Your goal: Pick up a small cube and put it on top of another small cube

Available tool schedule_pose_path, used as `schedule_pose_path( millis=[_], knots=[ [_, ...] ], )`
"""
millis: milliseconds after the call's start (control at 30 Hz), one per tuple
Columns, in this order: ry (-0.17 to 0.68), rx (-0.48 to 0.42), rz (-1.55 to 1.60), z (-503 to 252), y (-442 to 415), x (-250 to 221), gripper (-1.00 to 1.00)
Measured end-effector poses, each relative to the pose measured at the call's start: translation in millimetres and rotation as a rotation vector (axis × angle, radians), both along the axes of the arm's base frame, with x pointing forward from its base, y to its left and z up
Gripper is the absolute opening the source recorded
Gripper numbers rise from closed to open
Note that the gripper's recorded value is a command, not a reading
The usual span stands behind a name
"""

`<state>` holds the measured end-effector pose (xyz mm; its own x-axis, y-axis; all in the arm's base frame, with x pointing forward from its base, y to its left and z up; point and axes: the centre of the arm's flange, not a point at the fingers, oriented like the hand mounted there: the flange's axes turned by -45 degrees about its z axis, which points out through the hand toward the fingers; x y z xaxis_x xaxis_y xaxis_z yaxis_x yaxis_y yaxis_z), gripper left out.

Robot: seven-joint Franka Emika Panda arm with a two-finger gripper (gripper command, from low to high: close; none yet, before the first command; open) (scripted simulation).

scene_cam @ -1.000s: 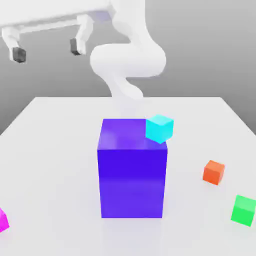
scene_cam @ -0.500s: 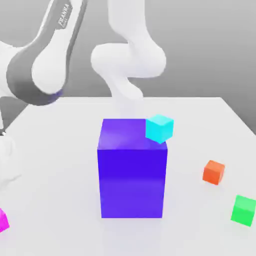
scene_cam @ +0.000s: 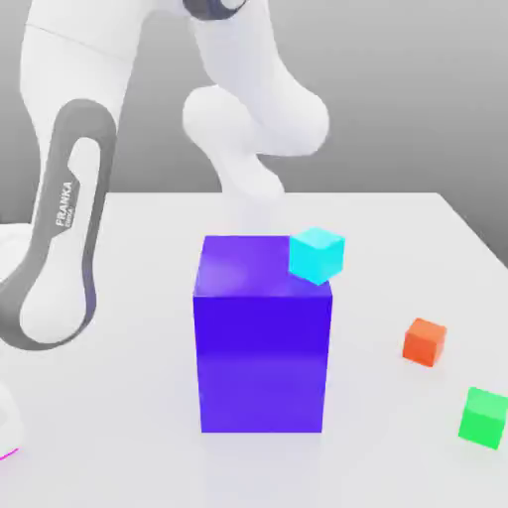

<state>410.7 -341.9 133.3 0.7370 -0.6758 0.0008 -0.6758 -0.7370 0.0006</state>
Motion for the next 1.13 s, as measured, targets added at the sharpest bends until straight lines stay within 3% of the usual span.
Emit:
schedule_pose_path(
  millis=[167,367,567,767,1000,1033,1133],
  knots=[
    [0.000,0.009,0.048,54.2,18.2,11.5,-1.00],
    [0.007,0.051,0.419,60.6,166.5,76.6,-1.00],
    [0.011,0.066,0.781,71.0,316.5,92.6,-1.00],
    [0.012,0.055,1.168,86.9,467.6,61.6,-1.00],
    [0.003,0.005,1.657,68.5,635.0,-24.0,-1.00],
    [0.003,0.002,1.684,54.8,643.2,-29.8,1.00],
    [0.003,0.002,1.684,54.8,643.2,-29.8,1.00]
  ],
)
